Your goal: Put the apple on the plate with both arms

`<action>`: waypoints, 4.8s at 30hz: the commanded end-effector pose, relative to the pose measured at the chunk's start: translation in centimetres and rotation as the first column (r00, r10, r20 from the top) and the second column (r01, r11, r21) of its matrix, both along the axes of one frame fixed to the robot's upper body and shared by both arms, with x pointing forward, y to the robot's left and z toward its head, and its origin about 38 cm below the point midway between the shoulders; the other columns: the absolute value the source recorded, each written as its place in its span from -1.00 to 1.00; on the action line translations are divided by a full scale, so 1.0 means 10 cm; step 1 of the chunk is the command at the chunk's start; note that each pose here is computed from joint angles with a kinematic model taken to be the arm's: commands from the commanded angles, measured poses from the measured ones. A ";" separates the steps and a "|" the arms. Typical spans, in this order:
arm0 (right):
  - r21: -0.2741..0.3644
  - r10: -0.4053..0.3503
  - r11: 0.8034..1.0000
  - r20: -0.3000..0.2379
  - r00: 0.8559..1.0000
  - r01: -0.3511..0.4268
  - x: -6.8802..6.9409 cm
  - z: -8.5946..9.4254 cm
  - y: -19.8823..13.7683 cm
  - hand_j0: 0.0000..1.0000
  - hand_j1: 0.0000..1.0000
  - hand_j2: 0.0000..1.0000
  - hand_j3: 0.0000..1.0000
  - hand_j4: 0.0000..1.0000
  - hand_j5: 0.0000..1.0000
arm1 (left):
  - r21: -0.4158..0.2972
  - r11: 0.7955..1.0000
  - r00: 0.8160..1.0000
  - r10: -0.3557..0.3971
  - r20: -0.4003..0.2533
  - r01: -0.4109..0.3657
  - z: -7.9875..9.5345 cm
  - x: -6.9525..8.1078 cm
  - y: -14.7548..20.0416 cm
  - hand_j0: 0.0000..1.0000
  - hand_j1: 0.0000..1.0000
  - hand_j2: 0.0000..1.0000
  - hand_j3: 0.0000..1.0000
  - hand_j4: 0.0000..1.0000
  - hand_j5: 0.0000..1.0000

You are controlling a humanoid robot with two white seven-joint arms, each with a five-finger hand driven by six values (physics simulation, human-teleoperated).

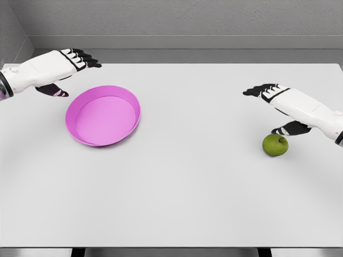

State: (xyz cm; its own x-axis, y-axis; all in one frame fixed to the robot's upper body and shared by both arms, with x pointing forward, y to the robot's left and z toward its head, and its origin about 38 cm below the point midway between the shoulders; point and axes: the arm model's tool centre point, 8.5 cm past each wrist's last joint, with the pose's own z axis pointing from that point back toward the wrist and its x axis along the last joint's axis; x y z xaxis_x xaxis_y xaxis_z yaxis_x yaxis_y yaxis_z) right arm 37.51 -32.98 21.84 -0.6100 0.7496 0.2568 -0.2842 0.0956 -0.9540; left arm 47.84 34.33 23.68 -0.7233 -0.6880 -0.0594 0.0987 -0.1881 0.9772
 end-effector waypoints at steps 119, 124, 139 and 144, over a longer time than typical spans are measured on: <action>-0.155 0.003 0.988 -0.103 0.995 -0.019 0.39 0.58 0.27 1.00 1.00 1.00 1.00 1.00 1.00 | 0.022 1.000 1.000 -0.007 0.007 0.007 -0.01 0.00 -0.02 1.00 1.00 1.00 1.00 1.00 1.00; -0.194 -0.056 0.980 -0.060 0.997 0.044 0.22 0.73 -0.26 1.00 1.00 1.00 1.00 1.00 1.00 | 0.024 1.000 1.000 -0.005 0.009 0.005 -0.01 0.00 -0.01 1.00 1.00 1.00 1.00 1.00 1.00; -0.175 -0.034 0.984 -0.111 0.993 0.014 0.15 0.48 -0.21 1.00 1.00 1.00 1.00 1.00 1.00 | -0.035 0.963 0.963 -0.268 0.018 0.268 0.21 -0.27 -0.95 1.00 1.00 1.00 1.00 1.00 1.00; -0.160 -0.024 0.987 -0.118 0.993 0.005 0.15 0.44 -0.16 1.00 1.00 1.00 1.00 1.00 1.00 | -0.001 0.910 0.909 -0.413 -0.064 0.414 0.08 -0.41 -1.60 1.00 1.00 1.00 1.00 1.00 1.00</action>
State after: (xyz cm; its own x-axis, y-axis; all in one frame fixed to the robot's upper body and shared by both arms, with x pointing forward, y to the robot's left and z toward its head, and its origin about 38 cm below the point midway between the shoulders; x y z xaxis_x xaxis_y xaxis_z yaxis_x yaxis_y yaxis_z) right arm 39.06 -34.71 26.45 -0.5699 0.7980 0.1960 -0.3914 -0.0538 -0.9187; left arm 44.56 21.00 25.67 -0.9211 -0.3871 -0.0419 0.0421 -0.2058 0.9777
